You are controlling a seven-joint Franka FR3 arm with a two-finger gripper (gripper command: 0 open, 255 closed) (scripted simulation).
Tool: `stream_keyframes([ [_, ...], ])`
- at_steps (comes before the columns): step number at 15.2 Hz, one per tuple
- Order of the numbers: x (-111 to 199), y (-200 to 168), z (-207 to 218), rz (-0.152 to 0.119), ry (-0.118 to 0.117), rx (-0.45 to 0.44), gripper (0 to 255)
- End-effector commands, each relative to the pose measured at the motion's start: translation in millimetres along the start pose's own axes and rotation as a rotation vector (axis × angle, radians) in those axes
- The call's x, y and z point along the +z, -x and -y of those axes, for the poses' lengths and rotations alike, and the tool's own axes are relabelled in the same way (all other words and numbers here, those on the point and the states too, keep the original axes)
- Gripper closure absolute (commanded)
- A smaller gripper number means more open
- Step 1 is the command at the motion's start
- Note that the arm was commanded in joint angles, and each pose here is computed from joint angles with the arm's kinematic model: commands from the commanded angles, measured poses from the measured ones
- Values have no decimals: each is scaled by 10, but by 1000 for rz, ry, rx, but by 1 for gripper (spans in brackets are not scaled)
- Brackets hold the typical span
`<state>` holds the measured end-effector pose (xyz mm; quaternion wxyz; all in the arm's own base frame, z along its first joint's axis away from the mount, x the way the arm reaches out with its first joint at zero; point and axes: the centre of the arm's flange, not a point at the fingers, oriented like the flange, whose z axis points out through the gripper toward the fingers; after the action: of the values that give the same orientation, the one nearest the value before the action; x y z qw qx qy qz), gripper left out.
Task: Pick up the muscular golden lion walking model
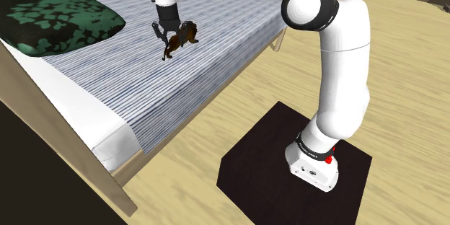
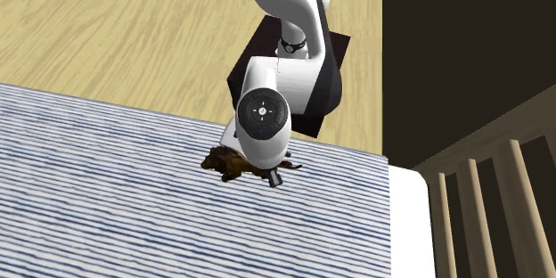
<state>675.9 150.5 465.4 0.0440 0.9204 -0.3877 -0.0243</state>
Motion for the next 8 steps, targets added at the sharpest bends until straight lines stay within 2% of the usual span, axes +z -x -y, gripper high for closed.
stream_keyframes([
  [1,-108,-6,-9,0,0,0,255],
  [8,-476,-2,-46,0,0,0,255],
])
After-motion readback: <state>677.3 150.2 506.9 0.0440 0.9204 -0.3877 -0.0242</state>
